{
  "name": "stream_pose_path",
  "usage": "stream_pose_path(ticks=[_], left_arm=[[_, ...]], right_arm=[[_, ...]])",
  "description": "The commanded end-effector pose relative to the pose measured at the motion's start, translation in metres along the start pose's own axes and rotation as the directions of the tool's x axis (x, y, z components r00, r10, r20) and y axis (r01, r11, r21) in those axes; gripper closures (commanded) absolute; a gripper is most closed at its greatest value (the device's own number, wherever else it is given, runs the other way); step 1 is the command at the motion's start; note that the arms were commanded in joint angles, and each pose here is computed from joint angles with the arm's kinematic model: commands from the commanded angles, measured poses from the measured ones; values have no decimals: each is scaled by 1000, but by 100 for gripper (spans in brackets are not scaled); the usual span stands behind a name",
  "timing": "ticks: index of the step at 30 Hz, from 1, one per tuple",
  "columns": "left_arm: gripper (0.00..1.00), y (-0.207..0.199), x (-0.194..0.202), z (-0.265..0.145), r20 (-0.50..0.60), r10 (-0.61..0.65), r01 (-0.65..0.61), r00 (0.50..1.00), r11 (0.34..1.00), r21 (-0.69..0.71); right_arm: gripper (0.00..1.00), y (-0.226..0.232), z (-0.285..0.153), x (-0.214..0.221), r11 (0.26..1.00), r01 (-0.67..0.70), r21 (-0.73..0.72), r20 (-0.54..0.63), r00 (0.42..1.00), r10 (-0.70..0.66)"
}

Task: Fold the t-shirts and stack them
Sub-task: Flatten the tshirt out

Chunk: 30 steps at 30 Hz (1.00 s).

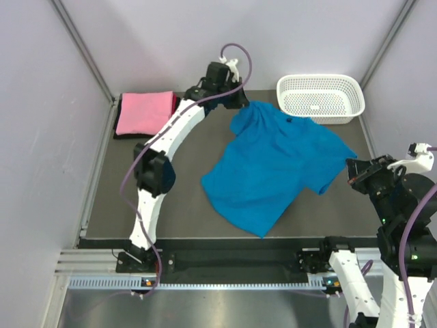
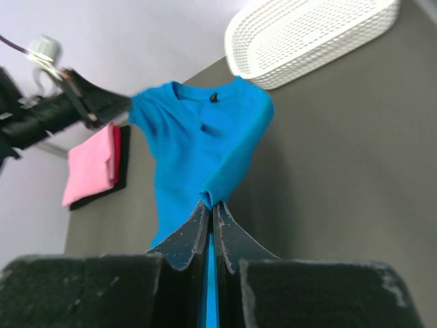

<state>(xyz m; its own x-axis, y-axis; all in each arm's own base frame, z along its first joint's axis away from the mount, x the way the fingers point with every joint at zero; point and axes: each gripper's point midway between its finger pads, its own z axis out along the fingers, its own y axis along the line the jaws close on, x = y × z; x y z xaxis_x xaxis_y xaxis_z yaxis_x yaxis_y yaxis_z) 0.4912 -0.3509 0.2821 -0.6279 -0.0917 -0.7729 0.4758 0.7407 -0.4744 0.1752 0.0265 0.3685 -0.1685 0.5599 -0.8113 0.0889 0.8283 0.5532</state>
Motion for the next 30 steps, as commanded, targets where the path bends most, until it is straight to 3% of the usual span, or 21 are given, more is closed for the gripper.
stream_pose_path(ticks=[1,2,3,4,6,7,9,10,12,13,15,16,17,19,21,22,24,30], left_arm=[[100,-74,-45,-20,113,-7,-23,994,964,263],[100,-68,-33,-13,88,-1,-21,996,967,254],[79,-70,-34,-20,101,32,-57,994,966,250],[67,-55,-12,-15,52,39,-49,998,975,215],[55,-38,-16,-38,85,107,-114,991,990,88],[49,-12,16,-39,-1,99,-99,995,995,-3],[47,7,17,-77,20,119,-114,993,981,-157],[47,31,59,-83,-80,89,-105,993,970,-220],[47,31,75,-122,-74,68,-85,995,965,-250],[46,48,122,-128,-161,33,-78,986,957,-279],[46,41,141,-158,-139,-12,-27,990,962,-270],[46,53,182,-163,-205,-57,-4,977,958,-285],[45,45,182,-174,-164,-59,17,985,969,-248],[44,45,225,-176,-215,-140,94,966,972,-213],[43,27,224,-171,-157,-173,160,972,983,-93],[43,22,249,-169,-209,-197,194,958,980,-36],[43,16,260,-163,-206,-210,217,956,976,12],[41,41,302,-143,-265,-246,231,932,969,-88]], right_arm=[[100,-22,-8,-13,992,37,124,64,997,-45],[100,-23,-7,-15,990,37,135,63,997,-45],[100,-25,-4,-14,988,40,148,54,997,-48],[100,-27,-3,-13,987,40,158,48,998,-49],[100,-32,-2,-12,983,41,181,45,998,-50],[100,-35,0,-7,982,29,188,41,998,-38],[100,-35,4,-6,984,12,178,56,998,-23],[100,-37,8,1,985,-3,173,44,999,-5],[100,-34,12,4,989,-23,147,47,999,16],[100,-37,17,10,989,-27,148,32,999,22],[100,-35,22,14,990,-31,136,18,999,29],[100,-36,25,17,990,-30,136,9,1000,29],[100,-37,26,18,990,-30,135,3,1000,30],[100,-36,28,18,991,-27,133,3,1000,27],[100,-36,29,17,992,-26,127,11,1000,25],[100,-37,32,18,992,-25,126,12,1000,23],[100,-37,36,21,992,-16,125,-11,1000,18],[100,-35,39,24,992,-22,121,-29,999,26]])
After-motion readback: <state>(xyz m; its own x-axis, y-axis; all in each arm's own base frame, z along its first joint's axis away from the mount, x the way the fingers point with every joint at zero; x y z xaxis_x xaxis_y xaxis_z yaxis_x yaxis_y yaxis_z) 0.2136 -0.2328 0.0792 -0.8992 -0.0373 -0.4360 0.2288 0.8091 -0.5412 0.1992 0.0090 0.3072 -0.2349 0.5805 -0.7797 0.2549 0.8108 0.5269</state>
